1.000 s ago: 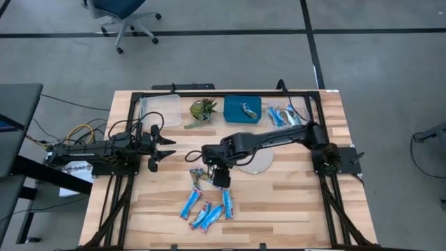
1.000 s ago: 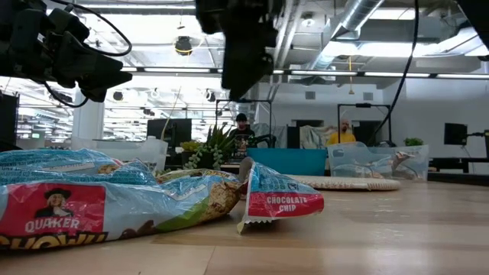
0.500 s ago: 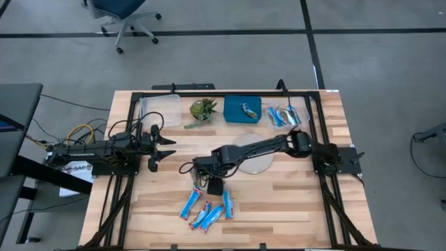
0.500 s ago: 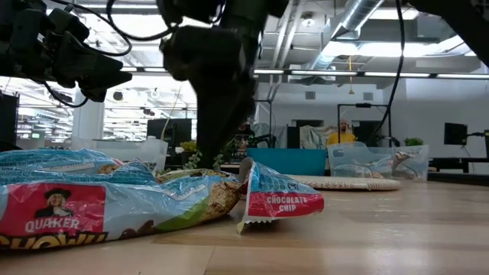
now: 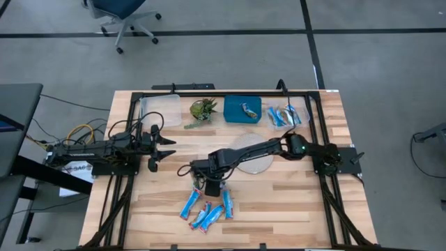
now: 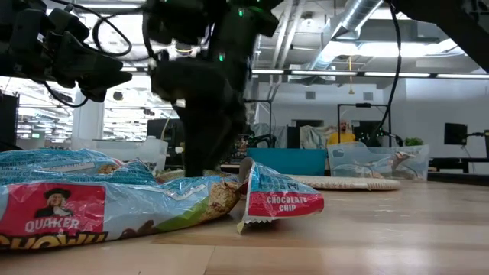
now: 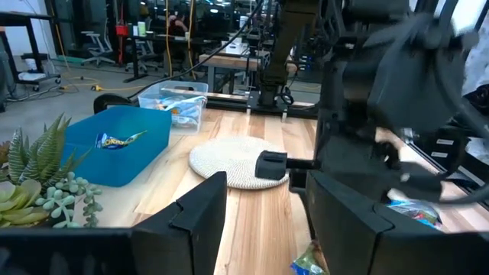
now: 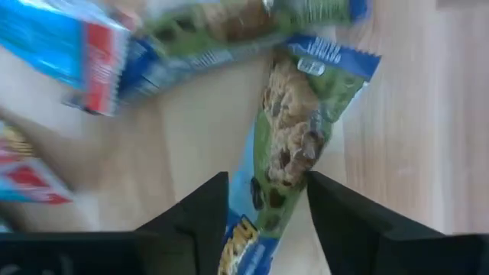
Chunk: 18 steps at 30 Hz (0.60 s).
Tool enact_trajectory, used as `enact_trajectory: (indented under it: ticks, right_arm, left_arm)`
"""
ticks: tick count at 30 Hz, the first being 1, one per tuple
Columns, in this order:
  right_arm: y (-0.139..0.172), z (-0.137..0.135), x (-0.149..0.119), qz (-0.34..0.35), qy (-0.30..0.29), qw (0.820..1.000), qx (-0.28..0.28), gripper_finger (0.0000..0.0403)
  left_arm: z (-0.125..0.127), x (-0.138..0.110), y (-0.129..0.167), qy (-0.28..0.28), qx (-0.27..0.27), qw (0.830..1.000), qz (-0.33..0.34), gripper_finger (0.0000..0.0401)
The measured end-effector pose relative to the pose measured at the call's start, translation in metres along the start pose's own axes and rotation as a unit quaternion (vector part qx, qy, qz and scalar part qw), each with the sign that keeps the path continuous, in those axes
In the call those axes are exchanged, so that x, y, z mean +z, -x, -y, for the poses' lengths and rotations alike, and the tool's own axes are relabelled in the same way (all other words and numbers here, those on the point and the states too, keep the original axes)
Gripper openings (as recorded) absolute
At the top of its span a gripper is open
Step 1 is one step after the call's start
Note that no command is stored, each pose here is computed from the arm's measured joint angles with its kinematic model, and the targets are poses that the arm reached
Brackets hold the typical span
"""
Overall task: Pick and place Granola Bars by type
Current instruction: Put the blue granola bar into the blue bin
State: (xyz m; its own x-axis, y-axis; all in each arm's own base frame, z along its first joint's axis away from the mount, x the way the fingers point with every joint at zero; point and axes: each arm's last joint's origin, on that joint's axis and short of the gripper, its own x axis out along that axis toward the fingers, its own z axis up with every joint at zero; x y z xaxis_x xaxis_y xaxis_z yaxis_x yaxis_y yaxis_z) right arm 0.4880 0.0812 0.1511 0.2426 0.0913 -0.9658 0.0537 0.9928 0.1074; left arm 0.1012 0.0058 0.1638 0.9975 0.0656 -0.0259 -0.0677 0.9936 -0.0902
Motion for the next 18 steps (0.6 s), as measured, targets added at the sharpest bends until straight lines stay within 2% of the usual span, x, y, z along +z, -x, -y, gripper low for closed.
enact_trajectory:
  ticks: [5,18]
  right_arm:
    - [-0.0058,-0.0008,0.001,0.003,0.0,1.0,0.002,0.0115]
    - [-0.0086,-0.0006,-0.0003,-0.004,0.0,1.0,0.006,0.003]
  left_arm:
    - [0.0,0.0,0.0,0.0,0.0,1.0,0.0,0.0174]
    - [0.0,0.0,0.0,0.0,0.0,1.0,0.0,0.0174]
